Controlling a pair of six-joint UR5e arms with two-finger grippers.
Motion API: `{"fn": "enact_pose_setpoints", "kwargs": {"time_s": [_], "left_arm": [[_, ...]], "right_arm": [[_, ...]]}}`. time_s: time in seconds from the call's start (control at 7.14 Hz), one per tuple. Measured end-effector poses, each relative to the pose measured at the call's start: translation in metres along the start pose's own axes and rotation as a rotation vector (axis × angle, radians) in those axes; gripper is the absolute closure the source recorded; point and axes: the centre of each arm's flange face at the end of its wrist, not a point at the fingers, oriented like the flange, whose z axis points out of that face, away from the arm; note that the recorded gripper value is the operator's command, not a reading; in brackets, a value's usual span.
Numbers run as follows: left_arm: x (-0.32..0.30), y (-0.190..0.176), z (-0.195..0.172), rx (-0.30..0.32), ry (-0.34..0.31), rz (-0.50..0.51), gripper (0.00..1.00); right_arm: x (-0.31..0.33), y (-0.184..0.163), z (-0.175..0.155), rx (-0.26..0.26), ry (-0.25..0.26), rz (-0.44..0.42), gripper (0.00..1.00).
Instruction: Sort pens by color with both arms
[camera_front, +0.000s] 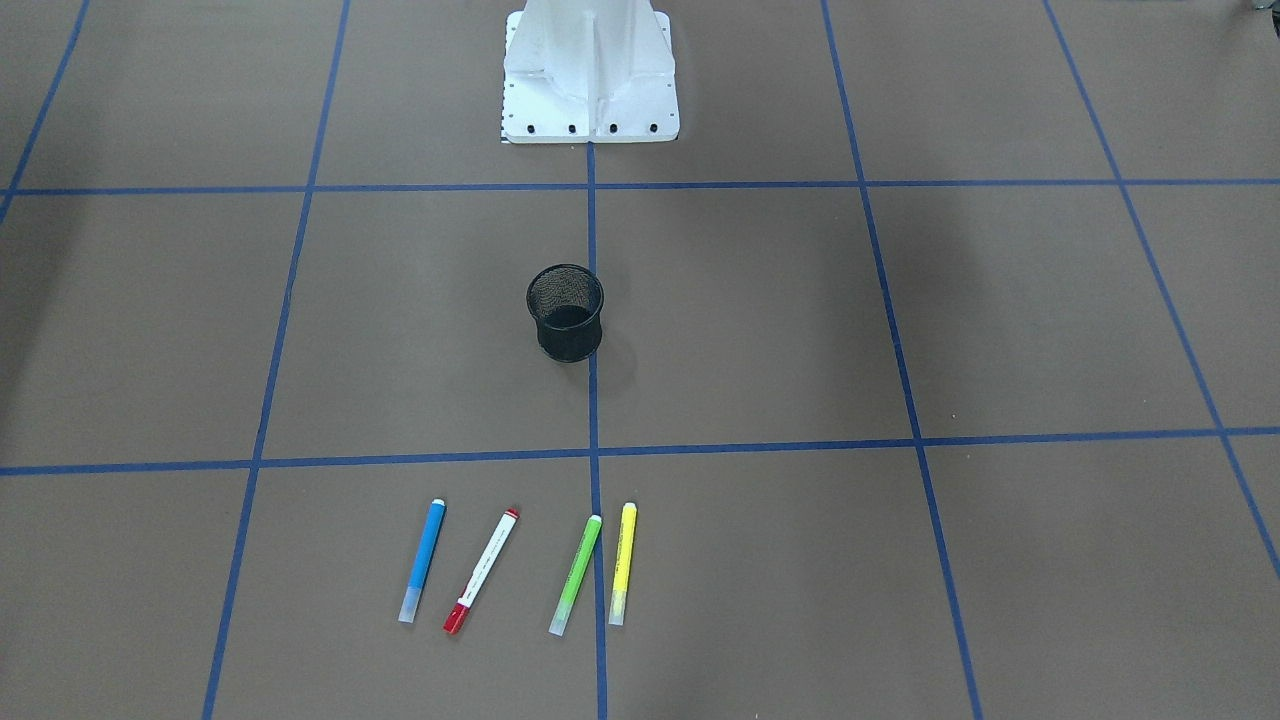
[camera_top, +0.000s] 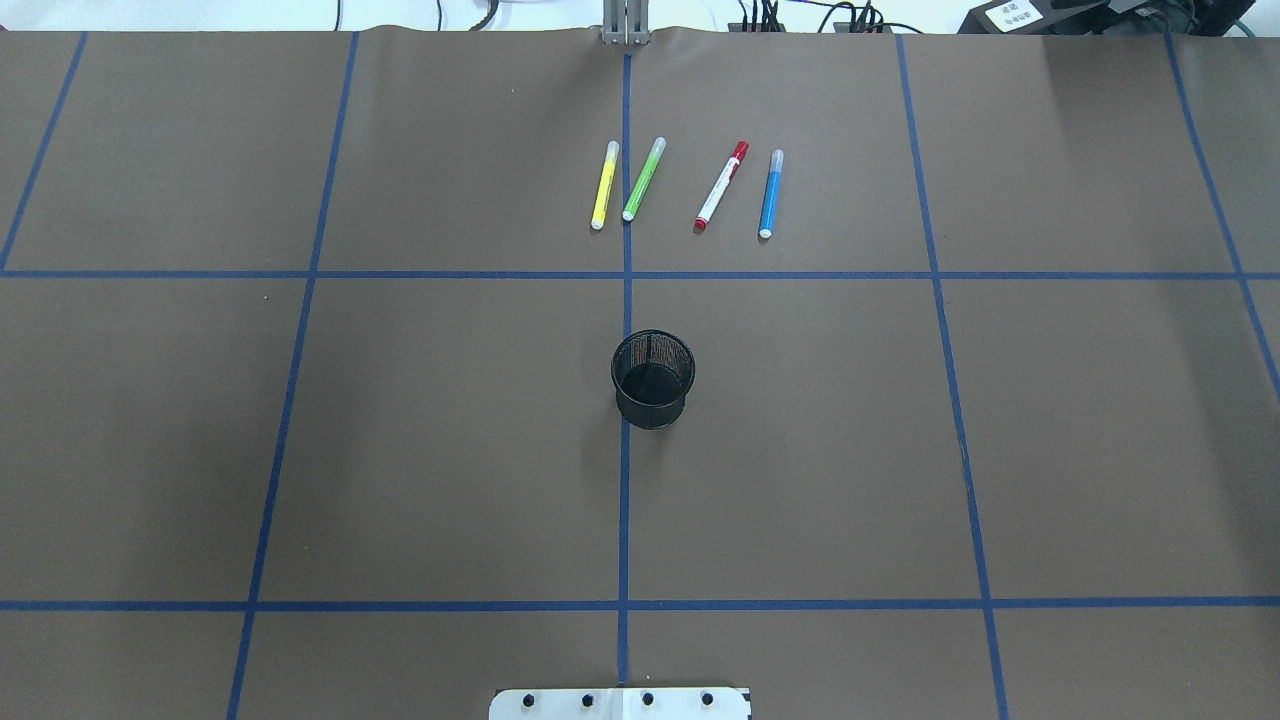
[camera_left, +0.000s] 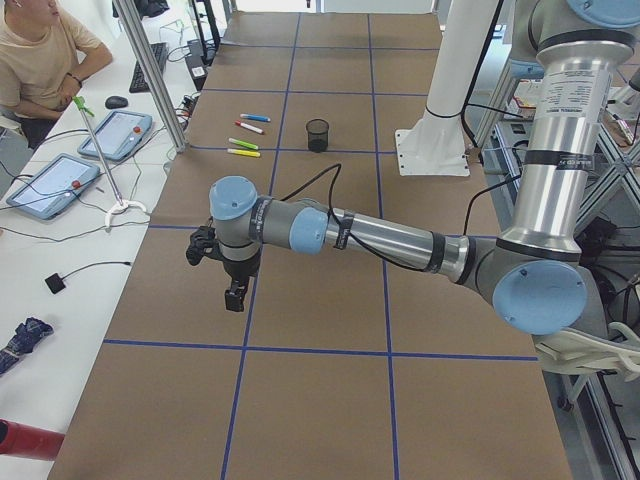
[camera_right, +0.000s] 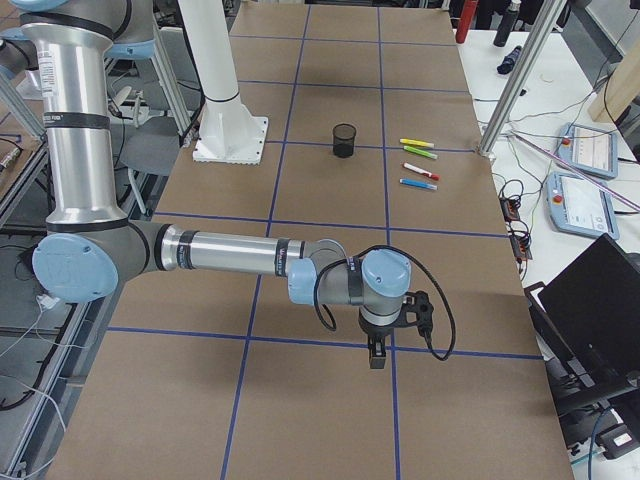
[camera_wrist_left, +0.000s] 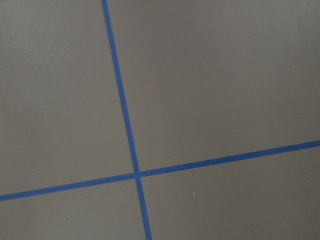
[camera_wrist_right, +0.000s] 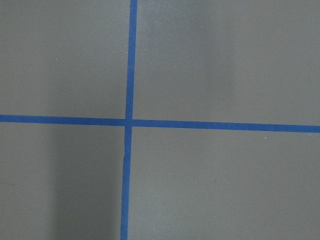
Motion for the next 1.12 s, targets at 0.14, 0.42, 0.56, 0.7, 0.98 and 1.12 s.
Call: {"fn": "enact_pose_setpoints", "kwargs": {"time_s": [0.14,0.42,0.56,0.7,0.98,1.12], "left_arm": [[-0.004,0.015,0.002,-0.004,-0.022,-0.005,0.0],[-0.007,0.026,0.001,-0.004,-0.053,-0.006,0.0],[-0.009,0.03,0.003,-0.01,-0.058,-0.011,0.0],[-0.013,0.038,0.007,-0.021,-0.06,-0.02,0.0],[-0.021,0.049,0.015,-0.041,-0.069,-0.037,0.0],[-0.023,0.051,0.017,-0.047,-0.071,-0.041,0.0]], "right_arm": [[-0.004,-0.002,-0.005,0.007,-0.001,0.0,0.0],[-0.014,-0.004,-0.015,0.003,-0.002,0.008,0.0],[-0.025,-0.006,-0.027,-0.011,-0.001,0.022,0.0],[-0.035,-0.006,-0.038,-0.026,-0.001,0.034,0.0],[-0.038,0.0,-0.04,-0.048,0.004,0.042,0.0],[-0.034,0.004,-0.036,-0.059,0.005,0.049,0.0]]}}
